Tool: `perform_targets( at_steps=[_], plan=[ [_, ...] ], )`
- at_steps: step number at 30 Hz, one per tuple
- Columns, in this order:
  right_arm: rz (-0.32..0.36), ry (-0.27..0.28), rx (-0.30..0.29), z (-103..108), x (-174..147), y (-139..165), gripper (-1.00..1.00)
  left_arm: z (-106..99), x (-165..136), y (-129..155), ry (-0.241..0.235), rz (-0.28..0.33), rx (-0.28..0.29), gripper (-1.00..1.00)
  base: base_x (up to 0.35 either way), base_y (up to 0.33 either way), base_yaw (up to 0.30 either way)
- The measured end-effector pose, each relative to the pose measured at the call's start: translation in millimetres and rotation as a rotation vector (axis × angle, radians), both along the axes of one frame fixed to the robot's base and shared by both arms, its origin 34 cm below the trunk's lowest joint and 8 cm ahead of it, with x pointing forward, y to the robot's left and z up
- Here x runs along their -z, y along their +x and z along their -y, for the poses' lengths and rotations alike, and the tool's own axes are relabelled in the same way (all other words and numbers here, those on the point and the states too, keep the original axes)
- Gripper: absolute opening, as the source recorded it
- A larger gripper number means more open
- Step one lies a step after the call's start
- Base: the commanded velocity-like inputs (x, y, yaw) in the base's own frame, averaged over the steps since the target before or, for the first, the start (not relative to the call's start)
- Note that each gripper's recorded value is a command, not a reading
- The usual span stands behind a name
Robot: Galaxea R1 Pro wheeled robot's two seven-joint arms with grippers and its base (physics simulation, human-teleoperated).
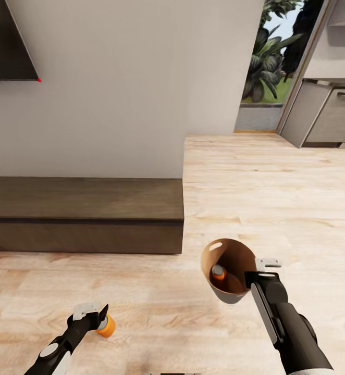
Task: Put the three can of soda from the living room inside the tash can in the kitchen.
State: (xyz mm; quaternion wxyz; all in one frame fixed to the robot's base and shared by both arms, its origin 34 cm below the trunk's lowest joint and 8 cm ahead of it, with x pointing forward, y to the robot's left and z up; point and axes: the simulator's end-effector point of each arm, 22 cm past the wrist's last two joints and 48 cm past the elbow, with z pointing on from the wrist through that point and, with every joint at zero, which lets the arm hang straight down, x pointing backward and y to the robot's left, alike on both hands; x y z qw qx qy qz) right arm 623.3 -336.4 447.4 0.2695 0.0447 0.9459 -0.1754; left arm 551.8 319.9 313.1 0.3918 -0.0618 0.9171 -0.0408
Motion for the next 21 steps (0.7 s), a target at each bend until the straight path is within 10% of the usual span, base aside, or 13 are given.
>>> perform_targets(
  at_steps=[21],
  plan=[
    [0.085, -0.027, 0.002, 12, -36, 28, -1.0, 0, 0, 0, 0.0, 0.0, 0.0, 1.0, 0.064, 0.0, 0.0]
  ],
)
